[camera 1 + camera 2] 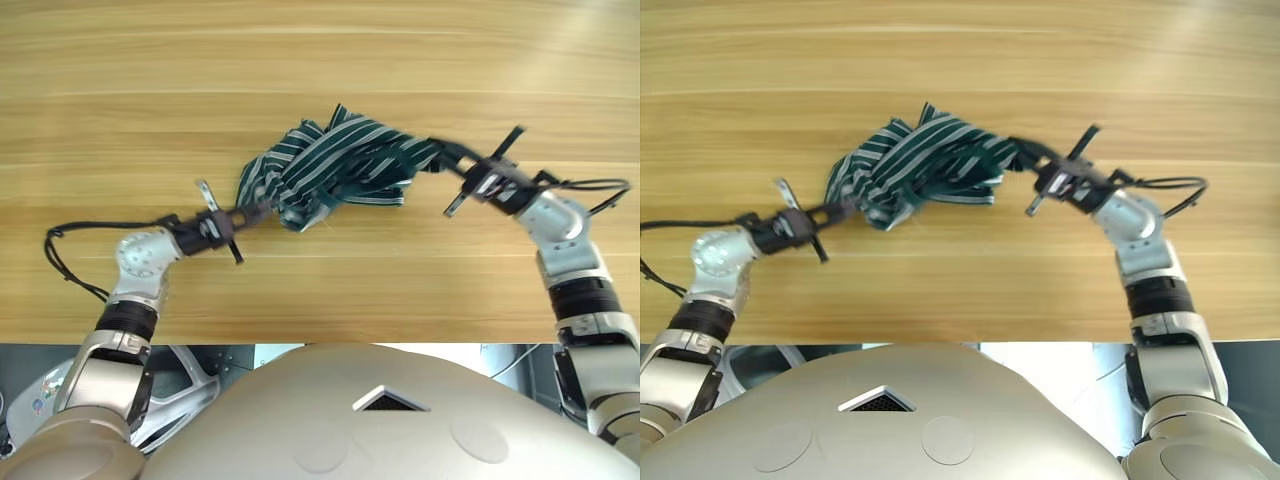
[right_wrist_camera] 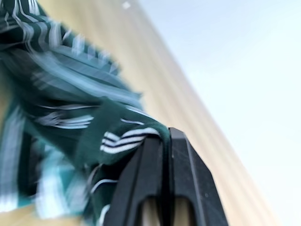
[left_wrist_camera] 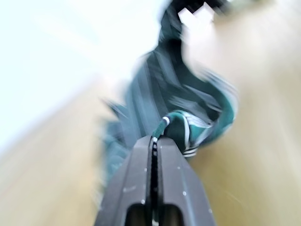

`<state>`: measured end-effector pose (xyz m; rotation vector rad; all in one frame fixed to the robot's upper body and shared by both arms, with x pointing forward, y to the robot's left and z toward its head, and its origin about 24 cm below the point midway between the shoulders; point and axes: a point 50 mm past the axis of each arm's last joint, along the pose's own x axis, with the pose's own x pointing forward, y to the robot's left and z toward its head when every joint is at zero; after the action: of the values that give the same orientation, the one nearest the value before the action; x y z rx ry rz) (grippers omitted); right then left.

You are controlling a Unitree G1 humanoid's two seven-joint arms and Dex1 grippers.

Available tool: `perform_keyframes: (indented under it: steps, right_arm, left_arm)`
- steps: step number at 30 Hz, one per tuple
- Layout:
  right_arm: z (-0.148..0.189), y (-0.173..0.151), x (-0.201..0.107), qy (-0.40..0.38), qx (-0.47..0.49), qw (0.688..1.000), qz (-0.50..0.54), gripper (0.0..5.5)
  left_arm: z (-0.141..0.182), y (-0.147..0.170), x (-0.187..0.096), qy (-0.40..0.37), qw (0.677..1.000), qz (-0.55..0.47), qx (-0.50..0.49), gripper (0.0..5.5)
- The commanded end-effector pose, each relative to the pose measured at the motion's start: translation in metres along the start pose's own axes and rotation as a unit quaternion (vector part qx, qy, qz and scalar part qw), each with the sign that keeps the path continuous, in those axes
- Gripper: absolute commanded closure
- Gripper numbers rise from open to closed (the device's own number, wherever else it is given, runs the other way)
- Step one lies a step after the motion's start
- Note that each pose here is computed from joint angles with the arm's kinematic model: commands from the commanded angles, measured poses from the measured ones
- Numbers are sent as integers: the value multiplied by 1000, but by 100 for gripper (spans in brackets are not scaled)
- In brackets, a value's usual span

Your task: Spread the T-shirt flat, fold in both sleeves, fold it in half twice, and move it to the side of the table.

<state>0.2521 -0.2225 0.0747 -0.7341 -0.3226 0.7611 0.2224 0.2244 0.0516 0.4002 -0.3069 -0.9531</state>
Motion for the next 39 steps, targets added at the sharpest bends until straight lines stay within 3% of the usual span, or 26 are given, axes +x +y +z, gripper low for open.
perform_keyframes:
  steps: [1,4,6,10,13,15,17,20,24,25,26,27,28,30,31,32,33,34,37,39]
  right_arm:
    - [35,-95,-9,-74,-38,987,-137,550]
    - [68,-133,-20,-143,-43,973,-176,550]
    - [81,-133,-28,-170,-44,972,-158,550]
    - [95,-64,-60,-229,-44,972,29,550]
    - [110,-26,-81,-287,-37,948,131,550]
    - [104,-18,-83,-278,-37,946,164,550]
    - [87,-15,-77,-234,-33,952,194,550]
    - [55,-38,-41,-151,-18,962,228,550]
    - [36,-132,54,-5,-32,991,131,550]
    - [45,-169,83,65,-54,996,35,550]
    - [74,-225,98,113,-89,980,-139,550]
    - [114,-274,92,113,-99,938,-313,550]
    - [155,-310,74,72,-88,891,-440,550]
    - [208,-339,38,-25,-112,827,-550,550]
    - [218,-339,28,-62,-140,817,-556,550]
    - [211,-334,25,-73,-165,820,-544,550]
    - [195,-325,24,-66,-184,828,-525,550]
    - [161,-310,27,-23,-209,838,-503,550]
    - [62,-241,36,67,-197,886,-415,550]
    - [28,-206,40,99,-186,900,-382,550]
  left_arm:
    - [98,100,13,-211,963,148,85,548]
    - [158,130,15,-304,930,173,117,548]
    - [176,129,11,-326,921,165,132,548]
    - [145,60,-2,-242,964,-52,101,548]
    - [121,10,-15,-183,960,-201,68,548]
    - [111,6,-19,-165,958,-231,49,548]
    - [96,14,-18,-129,962,-237,43,548]
    - [71,44,-2,-56,964,-257,37,548]
    - [72,137,64,31,978,-195,62,548]
    - [89,170,87,59,988,-121,78,548]
    - [129,212,112,69,991,25,116,548]
    - [180,248,121,46,969,191,151,548]
    - [246,276,109,-51,921,356,153,548]
    - [336,290,65,-245,827,489,127,548]
    - [357,286,49,-301,802,493,154,548]
    - [358,281,43,-312,793,483,202,548]
    - [346,276,43,-297,795,466,249,548]
    - [311,272,50,-262,817,435,272,548]
    - [161,237,68,-94,905,331,249,548]
    - [98,209,63,-21,926,309,215,548]
